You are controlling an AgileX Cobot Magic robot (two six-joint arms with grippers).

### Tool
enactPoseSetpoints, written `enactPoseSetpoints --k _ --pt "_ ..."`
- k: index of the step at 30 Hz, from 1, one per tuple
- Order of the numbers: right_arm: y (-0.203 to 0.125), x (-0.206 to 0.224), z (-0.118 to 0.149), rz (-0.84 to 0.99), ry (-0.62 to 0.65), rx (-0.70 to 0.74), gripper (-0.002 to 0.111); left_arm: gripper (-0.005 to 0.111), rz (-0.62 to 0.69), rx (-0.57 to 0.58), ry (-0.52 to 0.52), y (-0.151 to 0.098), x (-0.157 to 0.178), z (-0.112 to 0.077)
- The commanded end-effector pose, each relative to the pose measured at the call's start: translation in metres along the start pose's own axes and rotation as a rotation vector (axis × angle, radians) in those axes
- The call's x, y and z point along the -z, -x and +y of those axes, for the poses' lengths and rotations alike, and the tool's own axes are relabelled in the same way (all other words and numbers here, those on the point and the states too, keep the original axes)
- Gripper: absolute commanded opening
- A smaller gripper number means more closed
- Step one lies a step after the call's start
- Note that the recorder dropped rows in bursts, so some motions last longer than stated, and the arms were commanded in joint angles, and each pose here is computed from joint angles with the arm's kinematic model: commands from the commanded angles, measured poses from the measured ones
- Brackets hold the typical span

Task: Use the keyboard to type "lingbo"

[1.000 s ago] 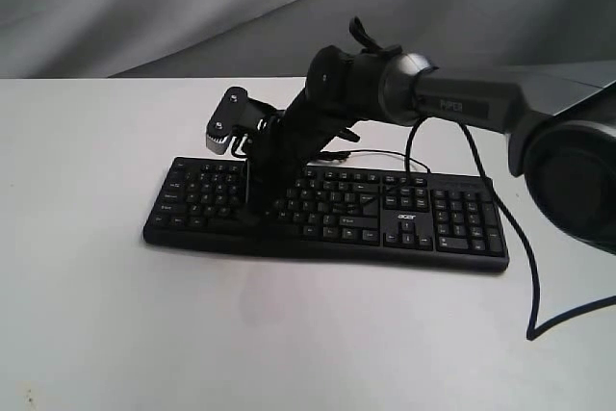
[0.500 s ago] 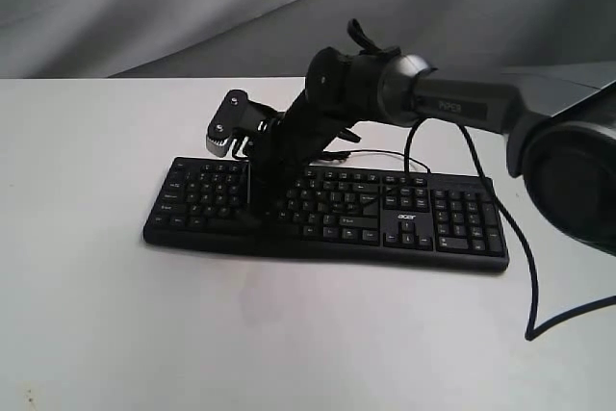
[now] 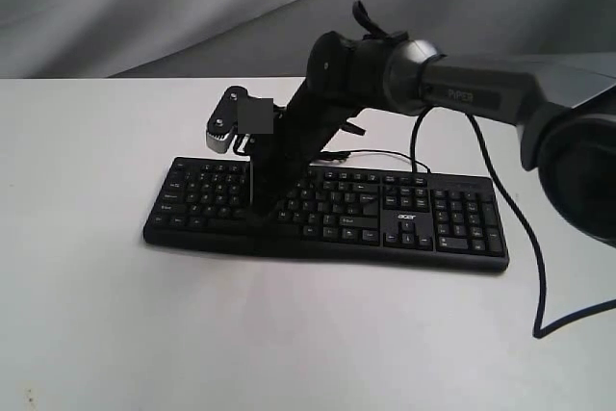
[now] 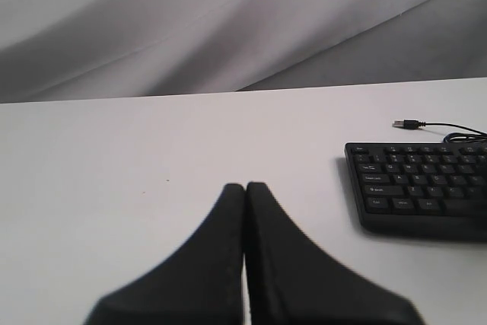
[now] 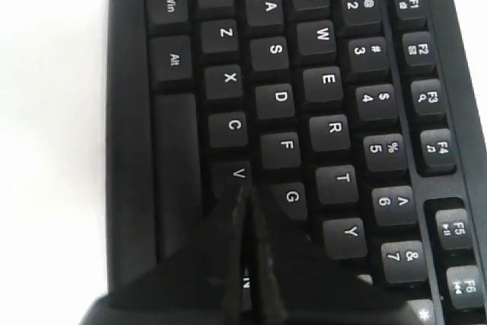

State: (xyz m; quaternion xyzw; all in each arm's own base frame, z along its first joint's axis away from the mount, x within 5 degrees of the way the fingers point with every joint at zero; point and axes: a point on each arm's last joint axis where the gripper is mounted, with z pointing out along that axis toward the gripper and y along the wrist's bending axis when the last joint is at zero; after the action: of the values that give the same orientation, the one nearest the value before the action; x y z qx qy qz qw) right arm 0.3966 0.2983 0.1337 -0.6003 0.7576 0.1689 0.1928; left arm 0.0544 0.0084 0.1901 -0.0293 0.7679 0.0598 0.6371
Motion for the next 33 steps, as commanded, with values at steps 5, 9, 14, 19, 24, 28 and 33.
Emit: enactPoseSetpoints --k 5,9,14,19,24,28,33 --pt "-0.0012 -0.0018 0.0005 0.007 0.01 -0.004 0.0 0.0 -0.006 0.006 -0.001 -0.0008 -0.0001 -0.0002" --pt "-0.0011 -0.0019 0.0003 0.006 0.008 0.0 0.0 0.0 -0.006 0.006 -0.001 -0.0008 -0.0001 -0.0002" --pt "-0.0015 -0.0025 0.0003 0.008 0.009 0.002 0.0 0.0 -0.006 0.006 -0.001 -0.0008 -0.0001 -0.0002" --pt "-0.0024 -0.0045 -0.0001 0.009 0.009 0.007 0.0 0.0 -0.006 0.006 -0.001 -0.0008 -0.0001 -0.0002" --pt "-0.0046 -0.0097 -0.0003 0.01 0.015 0.005 0.0 0.0 -0.006 0.006 -0.001 -0.0008 -0.0001 -0.0002" --pt "-0.0047 -0.0097 -0.0003 0.01 0.015 0.007 0.0 0.0 -0.006 0.006 -0.001 -0.0008 -0.0001 -0.0002" --pt "-0.0047 -0.0097 -0.0003 0.01 0.015 0.007 0.0 0.0 -0.006 0.006 -0.001 -0.0008 -0.0001 -0.0002"
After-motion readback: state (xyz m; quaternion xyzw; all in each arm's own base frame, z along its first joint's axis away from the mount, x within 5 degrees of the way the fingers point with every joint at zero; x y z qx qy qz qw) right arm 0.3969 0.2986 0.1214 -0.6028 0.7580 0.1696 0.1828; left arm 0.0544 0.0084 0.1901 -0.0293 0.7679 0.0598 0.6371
